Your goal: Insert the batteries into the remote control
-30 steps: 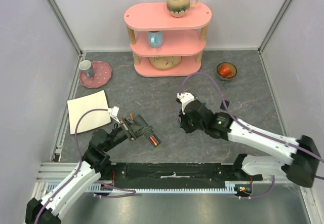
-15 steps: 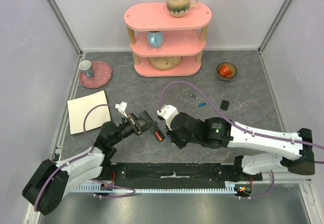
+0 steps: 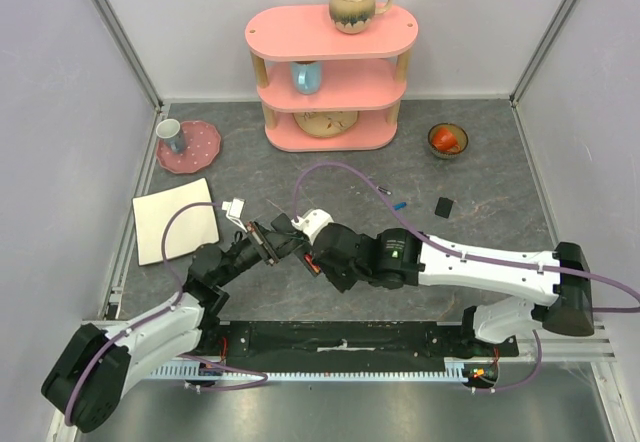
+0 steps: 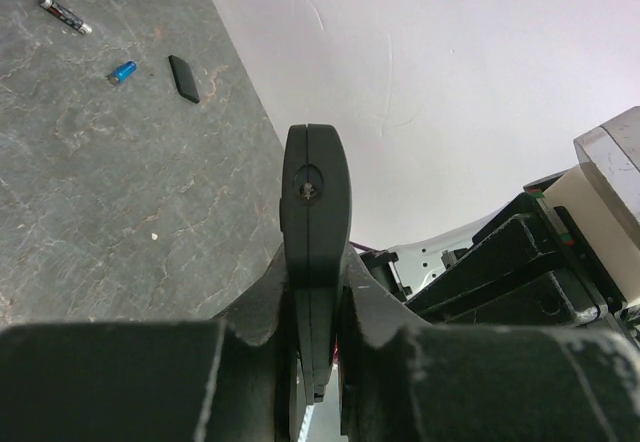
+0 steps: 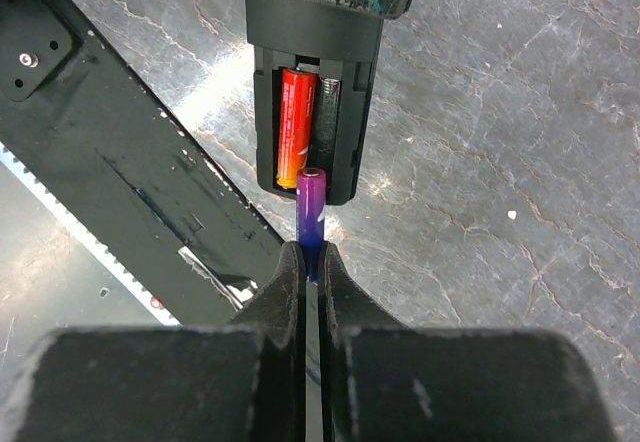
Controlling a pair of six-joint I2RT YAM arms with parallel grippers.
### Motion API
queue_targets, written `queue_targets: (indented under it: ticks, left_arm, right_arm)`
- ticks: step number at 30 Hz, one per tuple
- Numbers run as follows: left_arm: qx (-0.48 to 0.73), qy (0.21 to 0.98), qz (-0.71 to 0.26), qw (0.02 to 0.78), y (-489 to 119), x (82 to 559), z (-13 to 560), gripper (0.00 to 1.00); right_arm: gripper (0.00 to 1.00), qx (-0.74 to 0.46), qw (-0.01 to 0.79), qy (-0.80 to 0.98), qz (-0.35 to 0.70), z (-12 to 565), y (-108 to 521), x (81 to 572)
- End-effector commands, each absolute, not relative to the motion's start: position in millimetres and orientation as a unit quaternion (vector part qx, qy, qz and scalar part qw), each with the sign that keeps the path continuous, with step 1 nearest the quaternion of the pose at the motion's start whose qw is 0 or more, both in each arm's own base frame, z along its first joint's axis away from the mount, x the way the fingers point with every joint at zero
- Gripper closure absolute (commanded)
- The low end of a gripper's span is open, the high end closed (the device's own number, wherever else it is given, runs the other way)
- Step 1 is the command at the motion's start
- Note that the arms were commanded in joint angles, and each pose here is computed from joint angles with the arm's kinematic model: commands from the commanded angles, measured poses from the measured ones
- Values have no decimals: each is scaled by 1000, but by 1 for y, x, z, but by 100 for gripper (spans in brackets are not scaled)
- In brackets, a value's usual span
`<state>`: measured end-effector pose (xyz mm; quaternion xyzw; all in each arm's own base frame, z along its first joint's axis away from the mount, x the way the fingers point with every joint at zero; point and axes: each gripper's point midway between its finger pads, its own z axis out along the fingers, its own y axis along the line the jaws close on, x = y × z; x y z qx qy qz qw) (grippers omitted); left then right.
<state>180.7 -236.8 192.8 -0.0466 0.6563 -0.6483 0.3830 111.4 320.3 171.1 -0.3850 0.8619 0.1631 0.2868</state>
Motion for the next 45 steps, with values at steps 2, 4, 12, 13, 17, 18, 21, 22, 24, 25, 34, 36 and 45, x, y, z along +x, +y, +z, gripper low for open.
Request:
queue_targets:
  ticks: [2,4,12,13,17,18,21,22,24,25,34,36,45]
  left_arm:
    - [-42,671,-638,376,-228,163,161,98]
    - [-41,670,-638,376,-227,162,160,98]
    - [-46,675,-639,368,-225,157,155,98]
    - [-49,674,-641,364,-225,156,155,98]
    - [-56,672,-647,356,-225,154,156,98]
    - [-58,672,-648,355,-224,154,156,98]
    - [-62,673,-647,353,-224,154,155,98]
    - [-63,673,-647,353,-224,153,155,98]
    - [-67,674,-647,351,-223,153,154,98]
    - [-69,675,-647,348,-223,153,154,98]
    - [-95,677,-658,316,-224,151,152,98]
    - [-100,676,-660,310,-224,150,153,98]
    - [-133,662,-680,285,-223,149,161,98]
  right_arm:
    - [100,-378,305,857,174,188,335,117]
    - [100,-377,305,857,174,188,335,118]
    - [100,-382,291,861,168,188,339,120]
    - [100,-381,290,862,167,190,339,121]
    - [100,-381,269,869,164,185,339,124]
    - [100,-386,263,869,163,183,338,122]
    - [100,-382,255,873,165,182,339,125]
    - [100,-383,252,872,169,182,340,125]
    - [100,-380,245,876,170,180,341,127]
    - [100,-381,241,875,176,181,343,127]
    - [100,-384,218,878,186,181,352,137]
    - [100,-383,215,879,186,181,352,139]
    - [100,-376,215,883,181,181,349,151]
